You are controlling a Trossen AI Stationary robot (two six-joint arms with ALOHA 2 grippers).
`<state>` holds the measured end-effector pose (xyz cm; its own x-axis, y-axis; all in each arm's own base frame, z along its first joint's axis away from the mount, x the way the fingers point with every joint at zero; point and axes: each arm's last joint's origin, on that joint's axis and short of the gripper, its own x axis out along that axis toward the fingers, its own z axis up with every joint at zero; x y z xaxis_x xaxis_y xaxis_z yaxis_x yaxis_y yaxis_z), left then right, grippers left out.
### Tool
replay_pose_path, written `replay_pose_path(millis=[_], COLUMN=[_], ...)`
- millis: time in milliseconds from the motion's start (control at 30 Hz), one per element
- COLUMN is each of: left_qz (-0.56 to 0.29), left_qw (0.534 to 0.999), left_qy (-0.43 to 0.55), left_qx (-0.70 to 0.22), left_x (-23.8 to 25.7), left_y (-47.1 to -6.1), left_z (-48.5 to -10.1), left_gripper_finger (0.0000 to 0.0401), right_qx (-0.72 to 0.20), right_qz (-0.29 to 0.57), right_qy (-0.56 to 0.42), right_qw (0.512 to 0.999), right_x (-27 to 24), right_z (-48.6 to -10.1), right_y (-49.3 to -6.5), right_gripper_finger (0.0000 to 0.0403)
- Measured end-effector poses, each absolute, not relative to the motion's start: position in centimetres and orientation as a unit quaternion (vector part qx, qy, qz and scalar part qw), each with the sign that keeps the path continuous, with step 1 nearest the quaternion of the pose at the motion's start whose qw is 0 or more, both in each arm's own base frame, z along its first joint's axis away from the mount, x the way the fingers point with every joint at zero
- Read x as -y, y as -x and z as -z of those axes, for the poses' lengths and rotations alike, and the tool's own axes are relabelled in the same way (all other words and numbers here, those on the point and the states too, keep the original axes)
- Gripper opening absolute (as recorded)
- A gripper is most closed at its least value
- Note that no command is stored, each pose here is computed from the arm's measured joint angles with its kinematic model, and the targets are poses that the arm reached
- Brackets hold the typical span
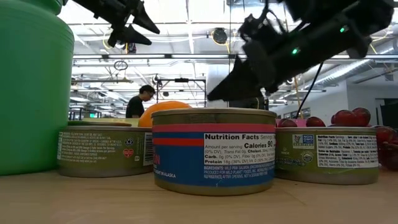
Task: Pick & Place Food Item
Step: Put the red bell pepper into the yellow bin
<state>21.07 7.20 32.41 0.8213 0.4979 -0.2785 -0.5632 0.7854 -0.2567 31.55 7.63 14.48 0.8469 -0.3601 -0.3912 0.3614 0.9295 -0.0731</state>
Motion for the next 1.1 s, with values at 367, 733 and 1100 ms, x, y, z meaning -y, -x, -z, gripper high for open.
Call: replay_pose_path(millis=[367, 733, 1100], left_qz=[-0.281, -0.279, -0.257], left_qw=[0.941, 0.941, 0.938], left_qy=[0.163, 0.163, 0.186], left_qx=[-0.099, -0.102, -0.139], left_x=[-7.1, -7.1, -6.6], left_y=[-21.1, -21.1, -21.6], left_z=[-32.4, -32.4, -31.4], left_gripper_finger=[0.0239, 0.0239, 0.0239], right_qx=[-0.232, -0.220, -0.245], right_qz=[0.213, 0.206, 0.154], right_qy=[-0.080, -0.054, 0.051], right_qw=[0.946, 0.952, 0.956], right_x=[-6.2, -5.8, -7.6], right_z=[-10.6, -10.9, -13.8], right_y=[-32.4, -32.7, -31.4], right_gripper_finger=[0.0350, 0.0303, 0.0268])
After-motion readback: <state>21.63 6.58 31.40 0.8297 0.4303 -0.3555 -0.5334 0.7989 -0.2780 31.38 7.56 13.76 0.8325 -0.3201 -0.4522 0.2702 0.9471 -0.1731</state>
